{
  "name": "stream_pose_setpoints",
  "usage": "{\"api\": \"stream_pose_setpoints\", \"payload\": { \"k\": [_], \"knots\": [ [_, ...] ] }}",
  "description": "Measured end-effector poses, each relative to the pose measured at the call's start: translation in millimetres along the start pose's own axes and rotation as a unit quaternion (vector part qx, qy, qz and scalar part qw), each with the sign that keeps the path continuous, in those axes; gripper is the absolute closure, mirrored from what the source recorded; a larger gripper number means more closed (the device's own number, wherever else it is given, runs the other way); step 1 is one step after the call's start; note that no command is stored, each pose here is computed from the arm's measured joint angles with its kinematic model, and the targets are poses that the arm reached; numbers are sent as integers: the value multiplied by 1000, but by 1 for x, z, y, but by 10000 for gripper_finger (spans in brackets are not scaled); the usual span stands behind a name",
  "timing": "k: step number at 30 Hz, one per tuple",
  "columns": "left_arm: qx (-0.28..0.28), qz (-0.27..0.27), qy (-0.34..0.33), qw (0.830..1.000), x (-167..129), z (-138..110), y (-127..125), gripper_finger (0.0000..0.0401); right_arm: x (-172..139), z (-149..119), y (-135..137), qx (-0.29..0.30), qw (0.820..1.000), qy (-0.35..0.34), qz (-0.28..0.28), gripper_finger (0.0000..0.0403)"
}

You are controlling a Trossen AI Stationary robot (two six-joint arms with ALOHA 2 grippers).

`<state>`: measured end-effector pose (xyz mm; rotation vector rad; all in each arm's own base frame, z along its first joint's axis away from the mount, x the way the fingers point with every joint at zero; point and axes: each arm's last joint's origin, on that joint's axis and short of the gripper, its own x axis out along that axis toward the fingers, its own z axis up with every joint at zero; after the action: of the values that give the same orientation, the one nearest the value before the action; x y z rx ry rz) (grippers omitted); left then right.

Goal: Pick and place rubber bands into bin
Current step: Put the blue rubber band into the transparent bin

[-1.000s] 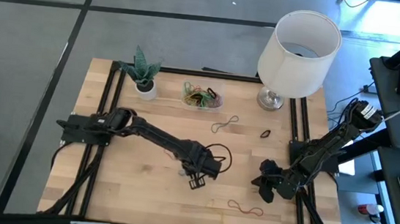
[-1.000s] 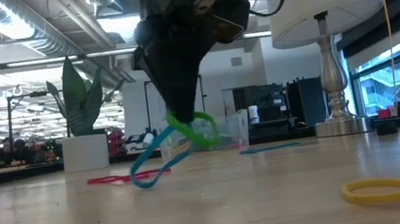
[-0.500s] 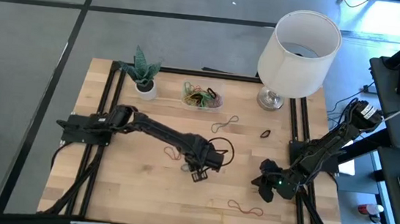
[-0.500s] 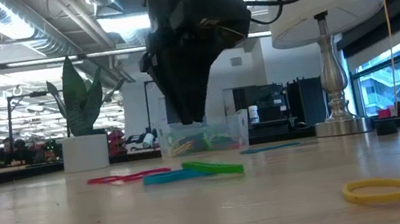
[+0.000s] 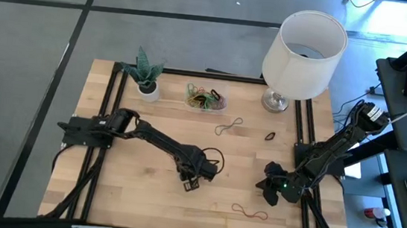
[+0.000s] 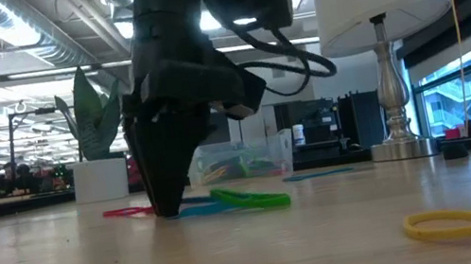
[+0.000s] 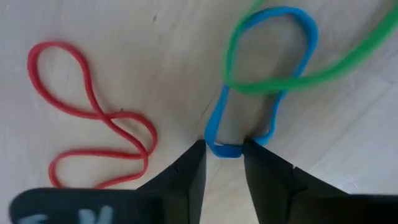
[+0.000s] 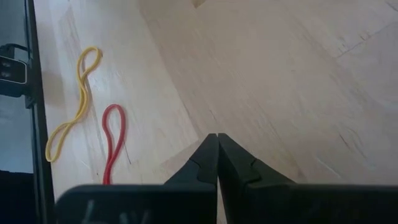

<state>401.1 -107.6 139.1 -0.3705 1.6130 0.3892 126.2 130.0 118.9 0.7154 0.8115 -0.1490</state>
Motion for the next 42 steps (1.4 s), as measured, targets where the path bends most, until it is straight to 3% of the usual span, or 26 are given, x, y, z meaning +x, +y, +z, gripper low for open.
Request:
{"api": "stream_pose_setpoints", "payload": {
  "k": [7,11,16,25,31,42],
  "knots": [
    [-18,-6,-5,1000,-1,2,-1,391,0,0,-2,-5,1000,2,-8,398],
    [-20,11,3,1000,-14,2,-5,398,0,-1,-2,-6,1000,3,-11,398],
    [-25,56,-6,998,-53,-2,-6,399,0,-1,-3,-7,1000,3,-13,398],
    [-15,84,-116,990,-122,16,7,399,0,-1,-5,-12,1000,5,-22,398],
    [0,99,-152,983,-145,49,51,399,0,-1,-5,-10,1000,5,-22,398],
    [10,147,-188,971,-152,117,173,399,2,3,-4,3,1000,-4,-20,398]
  ]
}}
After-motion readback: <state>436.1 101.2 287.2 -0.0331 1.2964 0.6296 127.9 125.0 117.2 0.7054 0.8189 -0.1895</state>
